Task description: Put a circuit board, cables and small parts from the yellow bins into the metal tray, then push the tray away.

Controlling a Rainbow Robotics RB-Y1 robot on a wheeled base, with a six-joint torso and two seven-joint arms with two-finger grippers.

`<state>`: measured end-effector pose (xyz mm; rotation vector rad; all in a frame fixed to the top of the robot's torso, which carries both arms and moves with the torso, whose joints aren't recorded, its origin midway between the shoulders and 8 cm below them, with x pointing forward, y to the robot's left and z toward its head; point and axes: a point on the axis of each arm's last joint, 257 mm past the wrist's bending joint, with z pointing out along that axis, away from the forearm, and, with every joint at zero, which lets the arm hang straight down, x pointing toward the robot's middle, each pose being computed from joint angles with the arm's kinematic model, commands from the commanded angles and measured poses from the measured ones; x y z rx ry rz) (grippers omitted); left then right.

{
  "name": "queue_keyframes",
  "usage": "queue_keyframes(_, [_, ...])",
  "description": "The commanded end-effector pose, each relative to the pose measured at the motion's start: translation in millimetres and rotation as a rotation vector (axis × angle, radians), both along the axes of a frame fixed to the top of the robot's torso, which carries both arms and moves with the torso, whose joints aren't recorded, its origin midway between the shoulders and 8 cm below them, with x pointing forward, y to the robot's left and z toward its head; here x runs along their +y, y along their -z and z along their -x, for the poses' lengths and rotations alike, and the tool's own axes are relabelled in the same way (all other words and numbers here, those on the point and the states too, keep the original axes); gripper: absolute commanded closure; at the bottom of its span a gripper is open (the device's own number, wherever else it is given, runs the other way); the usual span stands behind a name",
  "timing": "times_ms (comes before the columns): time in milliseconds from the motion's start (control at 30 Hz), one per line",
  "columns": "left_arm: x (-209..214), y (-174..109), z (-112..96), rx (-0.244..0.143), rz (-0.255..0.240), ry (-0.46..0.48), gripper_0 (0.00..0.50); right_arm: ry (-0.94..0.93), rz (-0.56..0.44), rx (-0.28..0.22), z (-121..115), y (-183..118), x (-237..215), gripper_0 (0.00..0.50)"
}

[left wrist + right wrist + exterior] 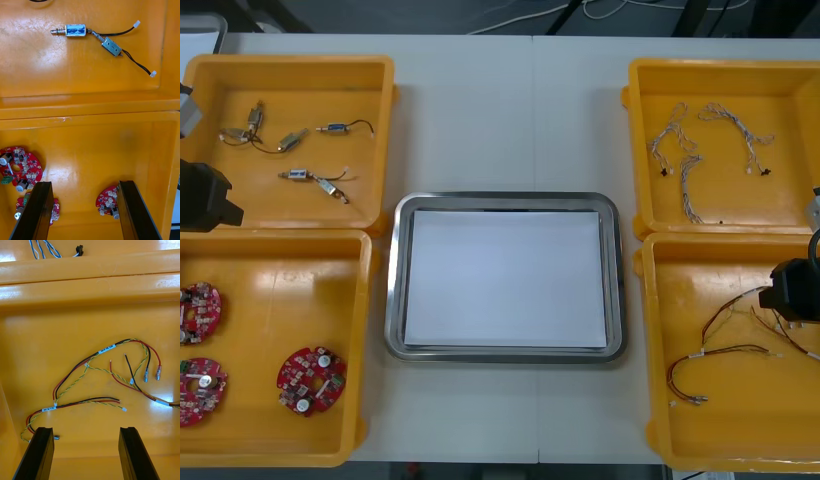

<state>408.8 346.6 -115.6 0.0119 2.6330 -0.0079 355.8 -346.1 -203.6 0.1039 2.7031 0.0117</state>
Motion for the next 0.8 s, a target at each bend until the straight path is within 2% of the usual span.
queue_keyframes(33, [14.8,-14.5,2.1,-0.033,-0.061,0.028,0.0,-0.031,0.023,-0.03,-0.1,-7.7,-2.7,0.0])
queue_keyframes(800, [14.8,-14.5,2.1,-0.033,-0.061,0.028,0.0,-0.031,0.023,-0.03,-0.1,-7.7,-2.7,0.0])
